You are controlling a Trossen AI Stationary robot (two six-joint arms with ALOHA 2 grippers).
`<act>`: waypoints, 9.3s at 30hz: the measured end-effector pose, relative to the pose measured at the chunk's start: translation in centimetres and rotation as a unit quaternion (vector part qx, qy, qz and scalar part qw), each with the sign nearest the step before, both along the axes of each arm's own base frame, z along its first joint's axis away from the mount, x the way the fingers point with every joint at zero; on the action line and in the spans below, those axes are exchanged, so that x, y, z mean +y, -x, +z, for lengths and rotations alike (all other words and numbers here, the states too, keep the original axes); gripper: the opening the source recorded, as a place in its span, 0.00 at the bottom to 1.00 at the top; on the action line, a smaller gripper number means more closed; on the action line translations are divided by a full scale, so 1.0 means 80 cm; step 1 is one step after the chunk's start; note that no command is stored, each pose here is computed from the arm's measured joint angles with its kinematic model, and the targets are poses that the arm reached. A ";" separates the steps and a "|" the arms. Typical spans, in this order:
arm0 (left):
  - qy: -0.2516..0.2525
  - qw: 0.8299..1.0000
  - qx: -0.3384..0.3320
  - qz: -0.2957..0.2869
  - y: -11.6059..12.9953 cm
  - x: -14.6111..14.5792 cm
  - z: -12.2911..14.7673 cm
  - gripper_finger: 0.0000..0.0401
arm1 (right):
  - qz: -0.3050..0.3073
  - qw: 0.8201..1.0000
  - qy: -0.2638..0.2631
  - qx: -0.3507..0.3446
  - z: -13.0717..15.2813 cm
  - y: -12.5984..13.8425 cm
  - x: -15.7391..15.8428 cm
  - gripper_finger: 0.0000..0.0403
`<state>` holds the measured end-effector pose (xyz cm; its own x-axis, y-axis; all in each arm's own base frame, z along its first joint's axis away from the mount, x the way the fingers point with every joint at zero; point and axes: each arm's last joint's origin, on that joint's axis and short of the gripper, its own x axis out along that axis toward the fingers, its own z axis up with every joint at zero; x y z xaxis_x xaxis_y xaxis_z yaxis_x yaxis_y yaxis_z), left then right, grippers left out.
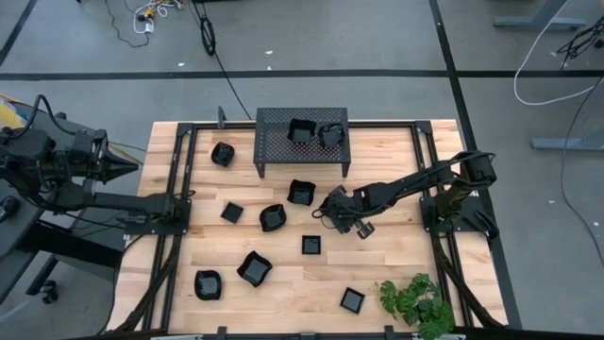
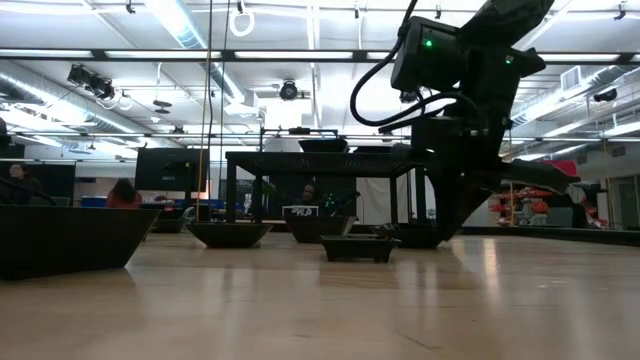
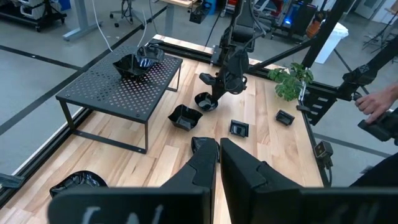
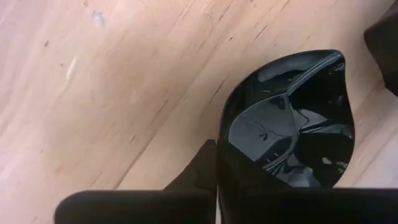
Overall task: Pick & Place Mini shaped plates
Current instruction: Stack the leaf shaped plate on top of the other leaf shaped plate on the shelf, then stack the distorted square plate on top of the other distorted square plate on the shelf
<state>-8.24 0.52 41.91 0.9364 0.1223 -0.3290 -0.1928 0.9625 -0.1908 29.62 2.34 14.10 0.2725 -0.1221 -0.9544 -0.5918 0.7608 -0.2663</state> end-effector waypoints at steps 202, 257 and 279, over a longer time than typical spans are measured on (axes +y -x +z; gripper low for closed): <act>0.000 1.000 0.000 0.000 0.000 0.000 0.000 0.06 | 0.172 0.981 0.076 -0.053 0.037 -0.109 -0.042 0.35; 0.000 1.000 0.000 0.000 0.000 0.000 0.000 0.06 | 0.256 0.948 0.151 -0.111 0.093 -0.101 -0.024 0.00; 0.000 1.000 0.001 0.000 0.000 0.000 0.000 0.06 | 0.232 0.914 0.296 -0.153 0.200 -0.058 -0.099 0.00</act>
